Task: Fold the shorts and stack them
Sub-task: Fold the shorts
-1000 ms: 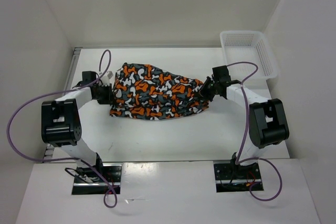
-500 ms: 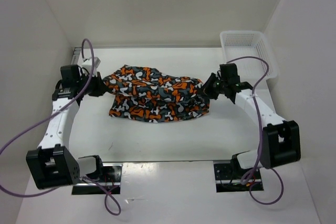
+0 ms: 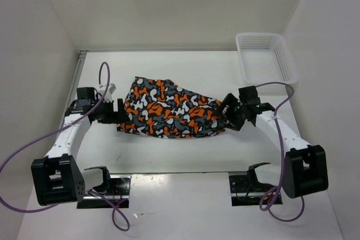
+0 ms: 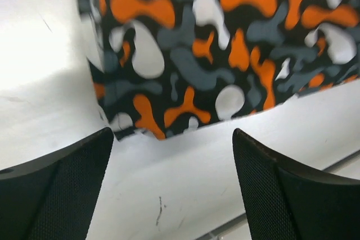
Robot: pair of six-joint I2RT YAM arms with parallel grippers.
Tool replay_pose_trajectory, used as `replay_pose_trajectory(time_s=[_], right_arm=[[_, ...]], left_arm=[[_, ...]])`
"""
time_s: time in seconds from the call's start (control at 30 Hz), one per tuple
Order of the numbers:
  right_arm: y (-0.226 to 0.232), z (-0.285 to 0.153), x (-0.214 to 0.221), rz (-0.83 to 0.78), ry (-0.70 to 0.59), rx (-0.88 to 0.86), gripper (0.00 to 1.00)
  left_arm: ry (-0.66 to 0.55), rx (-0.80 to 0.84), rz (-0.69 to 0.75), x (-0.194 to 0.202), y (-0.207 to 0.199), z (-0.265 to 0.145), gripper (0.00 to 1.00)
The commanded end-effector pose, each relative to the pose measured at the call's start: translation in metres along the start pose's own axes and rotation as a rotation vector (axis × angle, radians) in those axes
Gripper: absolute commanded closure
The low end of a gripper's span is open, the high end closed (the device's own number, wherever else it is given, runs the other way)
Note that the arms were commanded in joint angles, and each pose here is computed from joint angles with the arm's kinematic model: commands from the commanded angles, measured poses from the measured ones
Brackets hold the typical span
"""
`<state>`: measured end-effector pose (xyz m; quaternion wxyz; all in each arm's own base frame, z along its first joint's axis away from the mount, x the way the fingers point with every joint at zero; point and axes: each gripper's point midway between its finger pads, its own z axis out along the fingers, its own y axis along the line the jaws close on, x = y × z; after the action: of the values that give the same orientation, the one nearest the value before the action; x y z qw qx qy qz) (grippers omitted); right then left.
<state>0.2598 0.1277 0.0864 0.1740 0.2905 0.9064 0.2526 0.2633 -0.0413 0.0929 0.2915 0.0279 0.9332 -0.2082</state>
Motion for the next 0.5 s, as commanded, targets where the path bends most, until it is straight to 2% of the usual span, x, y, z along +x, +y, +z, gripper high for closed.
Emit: replay_pose_trajectory(time_s=[0.0,0.03,0.07,0.1,0.13,0.17,0.23,0.27,0.33,0.37,0.47], right_arm=[[0.050,-0.048,-0.037,-0.079,-0.194,-0.093,0.08],[0.064,-0.061,-0.045,-0.096,-0.238,-0.118,0.08],[0.069,-0.067,-0.048,-0.106,-0.269,-0.123,0.19],[0.076,-0.069,-0.049,-0.117,-0.278,-0.144,0.32],[0.086,-0.071,-0.051,-0.132,-0.293,-0.177,0.48],[0.088,-0.063,-0.046,-0.137,-0.258,-0.194,0.80],[0.078,-0.031,-0.038,-0.101,-0.177,-0.170,0.97],[0.083,-0.019,-0.039,-0.108,-0.167,-0.199,1.00],[0.064,0.016,-0.024,-0.065,-0.058,-0.153,1.00],[0.064,0.024,-0.025,-0.055,-0.055,-0.151,1.00],[0.026,0.053,-0.022,0.006,-0.052,-0.007,1.00]], left_arm=[[-0.158,-0.015,0.091,-0.065,-0.008,-0.024,0.06],[-0.186,-0.004,0.108,-0.075,-0.011,-0.027,0.06],[-0.207,0.012,0.121,-0.080,-0.014,-0.027,0.10],[-0.216,0.035,0.136,-0.084,-0.018,-0.024,0.33],[-0.221,0.056,0.151,-0.089,-0.021,-0.016,0.49],[-0.211,0.065,0.156,-0.089,-0.022,-0.010,0.62],[-0.162,0.082,0.148,-0.084,-0.018,0.013,0.85],[-0.151,0.113,0.157,-0.085,-0.024,0.020,0.87],[-0.111,0.130,0.156,-0.082,-0.021,0.044,0.88],[-0.109,0.136,0.163,-0.084,-0.022,0.050,0.88],[-0.054,0.105,0.143,-0.075,-0.009,0.073,0.88]])
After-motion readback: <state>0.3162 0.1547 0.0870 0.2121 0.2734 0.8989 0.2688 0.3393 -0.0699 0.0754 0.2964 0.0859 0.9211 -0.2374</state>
